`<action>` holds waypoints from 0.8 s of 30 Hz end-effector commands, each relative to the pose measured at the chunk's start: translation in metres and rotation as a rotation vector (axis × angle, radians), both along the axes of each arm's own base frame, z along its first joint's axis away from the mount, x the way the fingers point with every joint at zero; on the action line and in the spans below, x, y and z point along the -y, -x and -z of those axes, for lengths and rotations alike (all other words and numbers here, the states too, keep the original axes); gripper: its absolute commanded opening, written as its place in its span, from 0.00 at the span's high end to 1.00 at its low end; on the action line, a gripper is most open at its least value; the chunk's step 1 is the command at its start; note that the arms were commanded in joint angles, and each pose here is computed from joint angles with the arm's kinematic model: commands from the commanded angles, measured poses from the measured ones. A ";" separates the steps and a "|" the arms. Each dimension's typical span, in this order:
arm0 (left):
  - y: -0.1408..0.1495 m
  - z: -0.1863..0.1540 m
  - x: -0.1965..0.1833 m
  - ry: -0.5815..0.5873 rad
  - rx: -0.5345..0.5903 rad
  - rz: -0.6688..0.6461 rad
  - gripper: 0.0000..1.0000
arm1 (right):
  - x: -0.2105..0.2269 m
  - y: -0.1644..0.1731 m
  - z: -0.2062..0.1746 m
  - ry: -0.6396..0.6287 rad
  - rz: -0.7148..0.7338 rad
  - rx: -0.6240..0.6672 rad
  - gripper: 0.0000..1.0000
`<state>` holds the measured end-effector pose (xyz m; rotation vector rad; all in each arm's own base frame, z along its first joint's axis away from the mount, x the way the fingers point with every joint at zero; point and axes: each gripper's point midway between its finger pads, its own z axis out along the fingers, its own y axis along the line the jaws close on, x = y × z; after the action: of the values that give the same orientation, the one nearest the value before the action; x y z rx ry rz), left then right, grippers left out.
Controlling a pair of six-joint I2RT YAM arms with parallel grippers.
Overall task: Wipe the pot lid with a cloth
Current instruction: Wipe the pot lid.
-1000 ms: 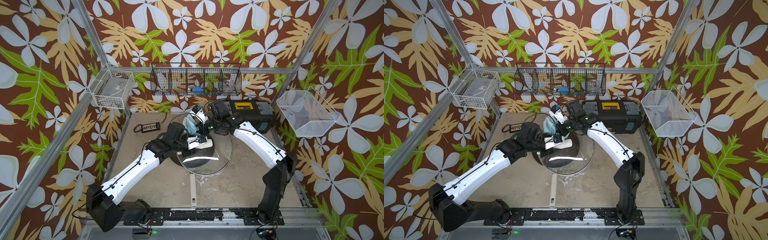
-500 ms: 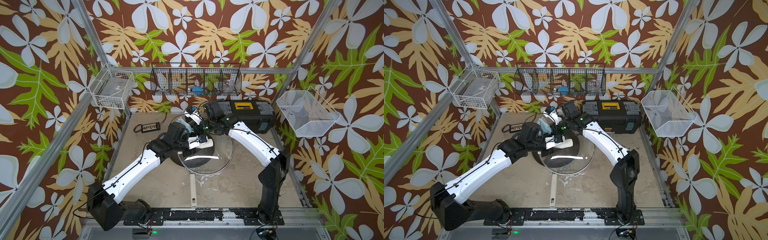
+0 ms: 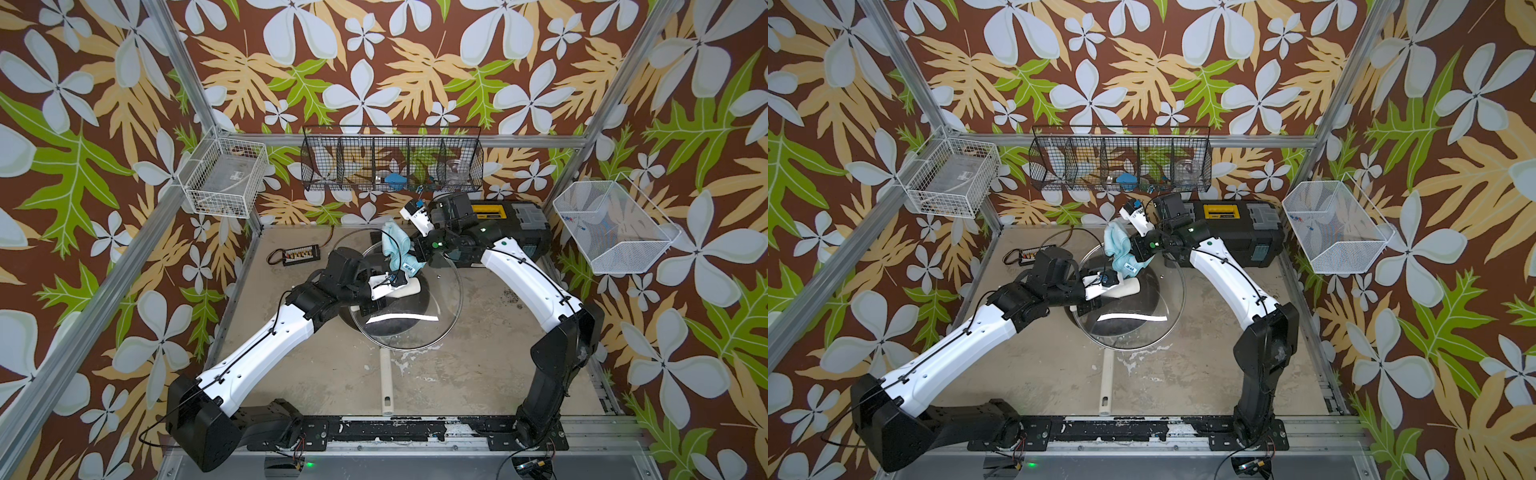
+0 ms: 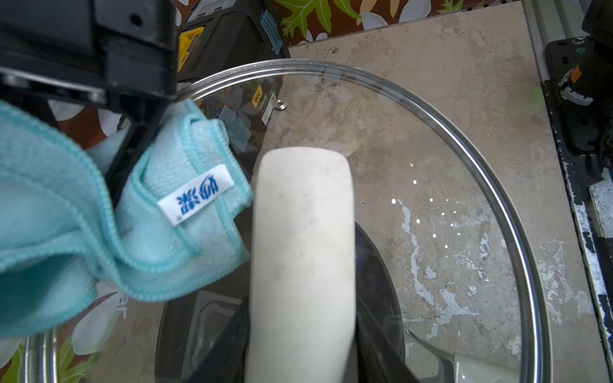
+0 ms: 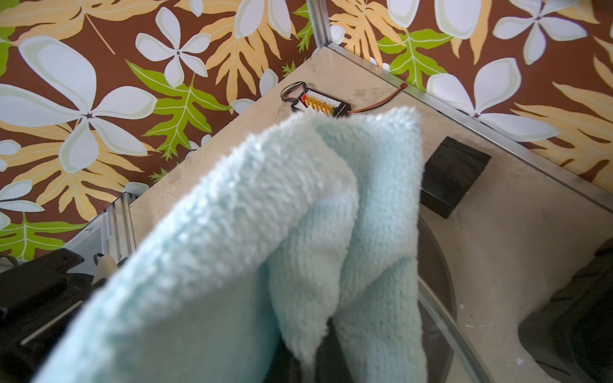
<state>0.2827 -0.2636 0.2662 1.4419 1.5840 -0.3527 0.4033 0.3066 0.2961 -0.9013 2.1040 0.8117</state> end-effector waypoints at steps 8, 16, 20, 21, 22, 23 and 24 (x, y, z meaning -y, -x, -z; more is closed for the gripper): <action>-0.021 -0.059 -0.002 0.160 0.182 -0.046 1.00 | 0.021 -0.002 0.017 0.088 0.037 -0.020 1.00; -0.032 -0.068 -0.011 0.209 0.199 -0.107 1.00 | 0.030 0.014 0.033 0.115 0.035 -0.048 1.00; -0.036 -0.071 -0.013 0.221 0.207 -0.125 1.00 | 0.038 0.028 0.045 0.128 0.038 -0.068 1.00; -0.036 -0.071 -0.013 0.223 0.207 -0.126 1.00 | 0.040 0.032 0.047 0.128 0.038 -0.073 1.00; -0.037 -0.072 -0.013 0.225 0.208 -0.129 1.00 | 0.042 0.036 0.050 0.129 0.040 -0.078 1.00; -0.038 -0.072 -0.013 0.227 0.209 -0.131 1.00 | 0.045 0.042 0.053 0.129 0.041 -0.086 1.00; -0.039 -0.073 -0.014 0.229 0.211 -0.135 1.00 | 0.046 0.047 0.055 0.128 0.042 -0.090 1.00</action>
<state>0.2998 -0.2368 0.2671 1.2785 1.6930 -0.3245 0.3653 0.2657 0.2474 -0.9045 2.2426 0.7228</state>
